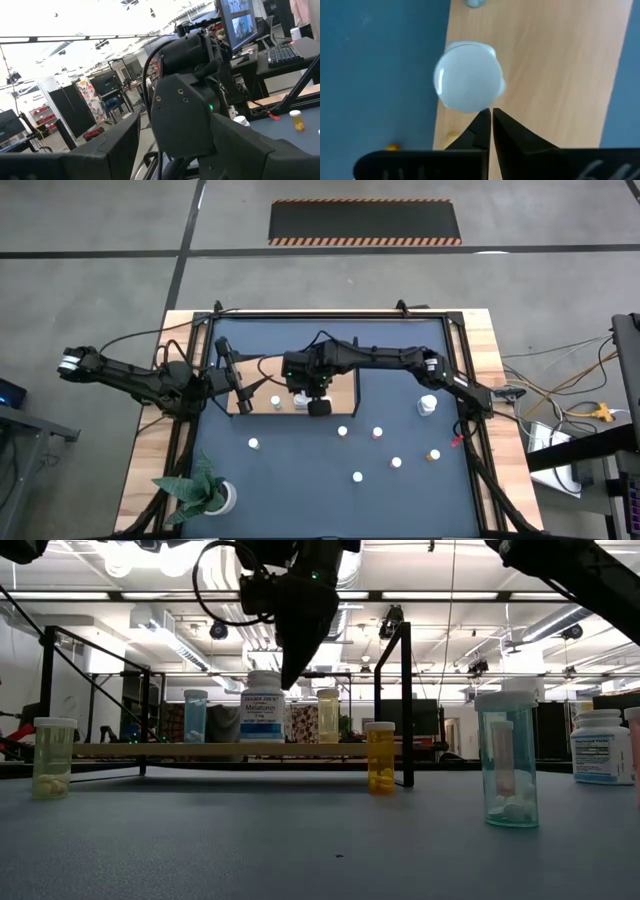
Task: Pick and place medicine bottles onto shelf by color
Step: Put the top white pill bottle on the shelf
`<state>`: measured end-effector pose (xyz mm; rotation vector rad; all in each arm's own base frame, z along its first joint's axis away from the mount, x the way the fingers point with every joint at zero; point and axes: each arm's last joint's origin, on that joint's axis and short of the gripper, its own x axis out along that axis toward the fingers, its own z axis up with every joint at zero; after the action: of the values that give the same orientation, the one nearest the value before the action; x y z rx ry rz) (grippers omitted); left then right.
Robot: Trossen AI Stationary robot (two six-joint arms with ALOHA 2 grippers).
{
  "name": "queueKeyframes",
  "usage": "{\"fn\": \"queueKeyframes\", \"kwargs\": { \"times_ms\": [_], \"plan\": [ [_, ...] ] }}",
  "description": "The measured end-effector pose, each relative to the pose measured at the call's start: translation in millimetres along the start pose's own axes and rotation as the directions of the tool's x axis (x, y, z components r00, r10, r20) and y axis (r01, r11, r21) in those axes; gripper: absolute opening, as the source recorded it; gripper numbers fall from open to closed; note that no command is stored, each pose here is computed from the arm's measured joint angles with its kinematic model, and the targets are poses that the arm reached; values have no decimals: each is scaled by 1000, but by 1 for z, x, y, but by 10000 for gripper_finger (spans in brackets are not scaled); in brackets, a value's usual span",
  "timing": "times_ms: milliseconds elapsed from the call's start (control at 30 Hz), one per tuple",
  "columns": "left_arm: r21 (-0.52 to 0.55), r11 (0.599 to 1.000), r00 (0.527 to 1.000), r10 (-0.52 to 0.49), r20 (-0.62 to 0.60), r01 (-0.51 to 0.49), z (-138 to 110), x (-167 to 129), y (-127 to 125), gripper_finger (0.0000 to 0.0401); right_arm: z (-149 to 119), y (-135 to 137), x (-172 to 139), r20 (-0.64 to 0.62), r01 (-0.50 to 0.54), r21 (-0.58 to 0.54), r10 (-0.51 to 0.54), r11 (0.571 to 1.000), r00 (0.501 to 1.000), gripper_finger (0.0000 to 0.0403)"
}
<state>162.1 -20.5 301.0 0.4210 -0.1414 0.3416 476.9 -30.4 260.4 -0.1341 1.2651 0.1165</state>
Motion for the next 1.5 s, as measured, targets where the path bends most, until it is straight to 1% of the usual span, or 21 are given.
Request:
{"fn": "queueKeyframes", "kwargs": {
  "times_ms": [1033,1500],
  "plan": [
    [0,1000,1000,0,0,0,0,0,0,226,2,4,0,13,-1,18,1,1000,1000,9],
    [0,1000,1000,0,1,0,0,0,0,226,3,10,0,18,-23,16,23,1000,1000,9]
  ]
}}
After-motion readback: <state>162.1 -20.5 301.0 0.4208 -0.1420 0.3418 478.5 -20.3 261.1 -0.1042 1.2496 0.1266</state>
